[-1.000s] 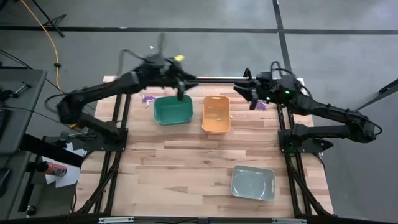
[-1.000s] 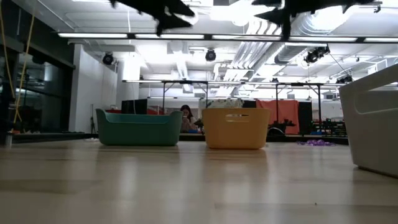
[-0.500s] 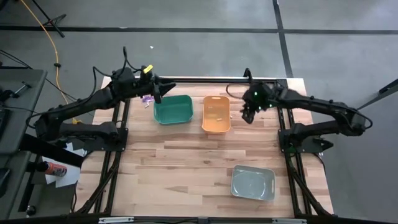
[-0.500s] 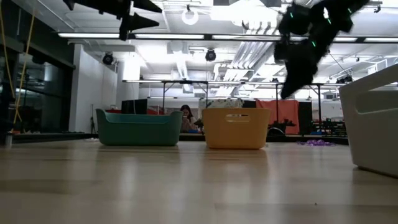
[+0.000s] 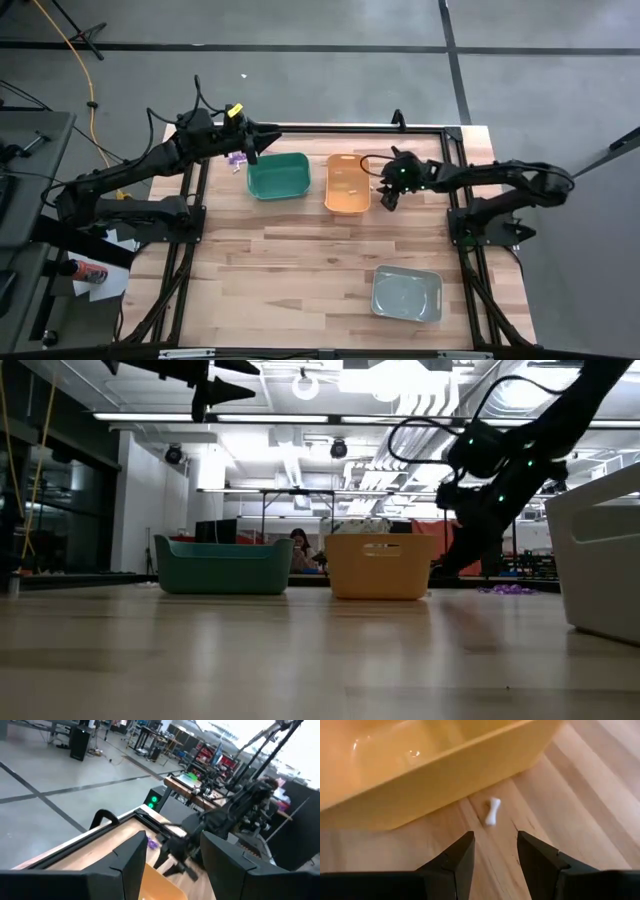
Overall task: Sort Halloween decoration
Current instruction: Put the white bone toy into the yellow bin
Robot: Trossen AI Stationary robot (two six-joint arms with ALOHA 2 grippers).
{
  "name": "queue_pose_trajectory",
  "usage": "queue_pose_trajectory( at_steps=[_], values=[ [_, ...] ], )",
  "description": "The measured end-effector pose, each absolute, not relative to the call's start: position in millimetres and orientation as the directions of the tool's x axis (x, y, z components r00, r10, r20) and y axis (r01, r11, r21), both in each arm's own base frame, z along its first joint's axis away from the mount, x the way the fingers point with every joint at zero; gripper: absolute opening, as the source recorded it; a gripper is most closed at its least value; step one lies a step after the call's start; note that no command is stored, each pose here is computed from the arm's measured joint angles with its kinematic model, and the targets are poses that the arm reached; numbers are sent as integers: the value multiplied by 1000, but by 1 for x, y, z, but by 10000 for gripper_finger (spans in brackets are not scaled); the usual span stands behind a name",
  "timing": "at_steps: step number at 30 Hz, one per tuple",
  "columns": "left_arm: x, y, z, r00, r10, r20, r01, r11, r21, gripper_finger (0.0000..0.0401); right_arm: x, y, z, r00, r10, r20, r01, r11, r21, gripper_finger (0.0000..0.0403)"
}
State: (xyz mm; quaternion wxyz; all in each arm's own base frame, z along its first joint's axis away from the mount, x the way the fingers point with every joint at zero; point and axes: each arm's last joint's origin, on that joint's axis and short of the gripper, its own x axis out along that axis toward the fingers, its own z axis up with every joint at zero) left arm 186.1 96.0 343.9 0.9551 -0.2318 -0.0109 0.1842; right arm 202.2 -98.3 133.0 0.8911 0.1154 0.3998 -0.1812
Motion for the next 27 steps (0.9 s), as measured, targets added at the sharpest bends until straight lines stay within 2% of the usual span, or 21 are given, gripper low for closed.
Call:
queue_pose_trajectory(
  at_steps=[4,22,27],
  values=[
    [186,96,347,932,360,-33,-333,821,-464,174,212,-99,124,635,-236,-736,344,939,-4,144],
    [186,96,347,933,360,-30,-332,822,-464,174,224,-104,99,623,-262,-737,335,941,-50,142],
    [186,96,347,933,359,-30,-331,822,-464,174,224,-105,94,603,-264,-753,337,939,-59,111]
  ],
)
